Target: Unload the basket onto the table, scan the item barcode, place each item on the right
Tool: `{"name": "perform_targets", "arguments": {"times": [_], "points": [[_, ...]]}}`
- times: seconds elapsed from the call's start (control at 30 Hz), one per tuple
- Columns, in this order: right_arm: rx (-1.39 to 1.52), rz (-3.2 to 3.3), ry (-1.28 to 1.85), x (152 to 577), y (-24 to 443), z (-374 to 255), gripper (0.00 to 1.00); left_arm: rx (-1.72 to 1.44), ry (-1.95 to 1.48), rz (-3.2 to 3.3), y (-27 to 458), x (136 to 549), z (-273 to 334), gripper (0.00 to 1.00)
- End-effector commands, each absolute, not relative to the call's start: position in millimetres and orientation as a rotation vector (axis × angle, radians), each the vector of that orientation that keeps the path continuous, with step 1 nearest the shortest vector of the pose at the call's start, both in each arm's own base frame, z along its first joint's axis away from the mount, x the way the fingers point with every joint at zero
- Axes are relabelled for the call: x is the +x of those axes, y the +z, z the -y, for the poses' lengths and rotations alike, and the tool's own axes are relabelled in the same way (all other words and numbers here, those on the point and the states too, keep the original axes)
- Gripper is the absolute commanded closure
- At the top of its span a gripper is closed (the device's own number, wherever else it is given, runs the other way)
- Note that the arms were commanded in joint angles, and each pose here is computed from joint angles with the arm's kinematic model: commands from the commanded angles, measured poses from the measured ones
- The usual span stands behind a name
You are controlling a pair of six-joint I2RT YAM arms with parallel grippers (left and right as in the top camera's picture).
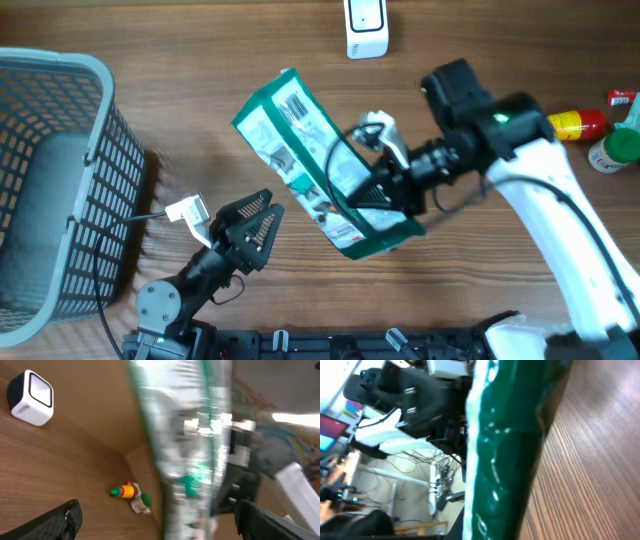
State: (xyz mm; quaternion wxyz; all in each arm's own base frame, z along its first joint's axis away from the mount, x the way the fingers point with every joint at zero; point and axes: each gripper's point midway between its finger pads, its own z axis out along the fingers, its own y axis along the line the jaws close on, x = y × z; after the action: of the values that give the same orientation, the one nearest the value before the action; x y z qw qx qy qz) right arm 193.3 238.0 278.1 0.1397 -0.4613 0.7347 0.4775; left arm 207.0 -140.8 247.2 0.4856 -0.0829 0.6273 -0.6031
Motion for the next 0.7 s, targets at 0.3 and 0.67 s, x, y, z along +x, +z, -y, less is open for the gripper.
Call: {"name": "perform_targets", "arguments": {"times": [0.3, 0.67], "points": [[-1.43, -2.037, 1.186, 169.4, 296.0, -217.8, 0.95, -0.264, -1.437, -1.606, 226.8, 212.2, 139.8, 0.0], [-0.313, -2.515, 0.089, 325.2, 256.0, -115.7, 0.95, -0.44, -1.362, -1.866, 162.6, 214.1, 137.1, 0.0]]}}
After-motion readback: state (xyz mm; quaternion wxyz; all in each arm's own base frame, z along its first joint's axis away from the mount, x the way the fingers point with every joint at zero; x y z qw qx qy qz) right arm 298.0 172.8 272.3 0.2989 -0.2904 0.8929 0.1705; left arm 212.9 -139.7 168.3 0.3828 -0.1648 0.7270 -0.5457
